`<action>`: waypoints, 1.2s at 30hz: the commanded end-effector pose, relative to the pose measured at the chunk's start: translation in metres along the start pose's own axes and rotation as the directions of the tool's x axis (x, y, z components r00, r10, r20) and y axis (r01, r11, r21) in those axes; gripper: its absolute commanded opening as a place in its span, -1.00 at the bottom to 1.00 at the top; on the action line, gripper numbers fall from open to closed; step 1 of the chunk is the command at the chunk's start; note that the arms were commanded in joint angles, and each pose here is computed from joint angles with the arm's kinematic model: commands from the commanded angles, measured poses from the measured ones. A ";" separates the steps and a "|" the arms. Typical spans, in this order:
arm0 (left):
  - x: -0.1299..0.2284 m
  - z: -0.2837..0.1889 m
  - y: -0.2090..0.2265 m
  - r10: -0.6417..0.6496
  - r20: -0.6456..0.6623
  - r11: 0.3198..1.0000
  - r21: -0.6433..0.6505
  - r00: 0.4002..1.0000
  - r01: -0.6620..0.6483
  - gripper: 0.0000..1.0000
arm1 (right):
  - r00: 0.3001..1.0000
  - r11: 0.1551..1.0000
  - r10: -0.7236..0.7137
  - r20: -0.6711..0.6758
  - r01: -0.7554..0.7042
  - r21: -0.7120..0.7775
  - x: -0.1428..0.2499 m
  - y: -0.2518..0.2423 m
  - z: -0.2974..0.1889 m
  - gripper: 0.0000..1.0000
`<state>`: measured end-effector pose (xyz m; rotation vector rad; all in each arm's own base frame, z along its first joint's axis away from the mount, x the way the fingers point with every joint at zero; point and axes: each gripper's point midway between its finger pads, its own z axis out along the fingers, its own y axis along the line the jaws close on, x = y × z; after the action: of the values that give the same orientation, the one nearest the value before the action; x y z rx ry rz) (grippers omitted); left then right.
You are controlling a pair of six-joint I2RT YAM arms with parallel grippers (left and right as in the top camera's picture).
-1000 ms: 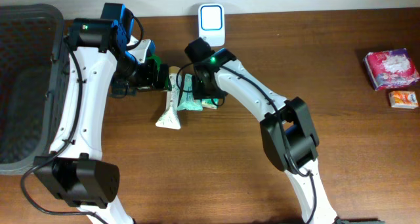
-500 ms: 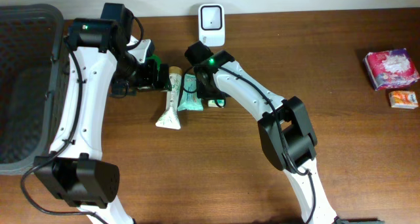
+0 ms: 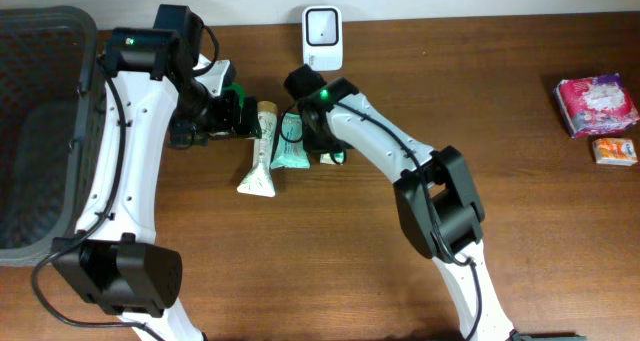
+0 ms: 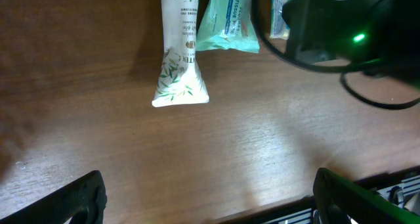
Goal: Scan the item barcode
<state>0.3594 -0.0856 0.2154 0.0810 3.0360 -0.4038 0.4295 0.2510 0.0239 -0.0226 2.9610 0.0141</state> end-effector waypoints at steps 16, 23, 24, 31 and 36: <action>0.001 -0.006 -0.003 0.005 0.017 1.000 0.011 1.000 -0.005 0.98 | 0.934 0.609 -0.031 -0.357 -0.265 -0.748 0.024 -0.048 -0.006 -0.90; 0.001 -0.006 -0.003 0.005 0.017 1.000 0.011 1.000 -0.005 0.98 | 0.946 0.697 0.099 -0.310 -0.288 -0.656 -0.003 -0.133 -0.013 -0.03; 0.001 -0.006 -0.003 0.005 0.017 1.000 0.011 1.000 -0.005 0.98 | 0.950 0.697 0.101 -0.294 -0.278 -0.661 -0.009 -0.139 -0.022 -0.03; 0.001 -0.006 -0.003 0.005 0.017 1.000 0.011 1.000 -0.005 0.98 | 0.974 0.707 -0.042 -0.223 -0.129 -0.696 -0.006 -0.114 -0.046 0.01; 0.001 -0.006 -0.003 0.005 0.017 1.000 0.011 1.000 -0.005 0.98 | 0.968 0.785 -0.129 -0.216 -0.034 -0.619 0.011 -0.077 -0.022 0.01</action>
<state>0.3594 -0.0856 0.2154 0.0810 3.0360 -0.4038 0.4249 0.1551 0.0468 -0.0871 3.0069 1.1967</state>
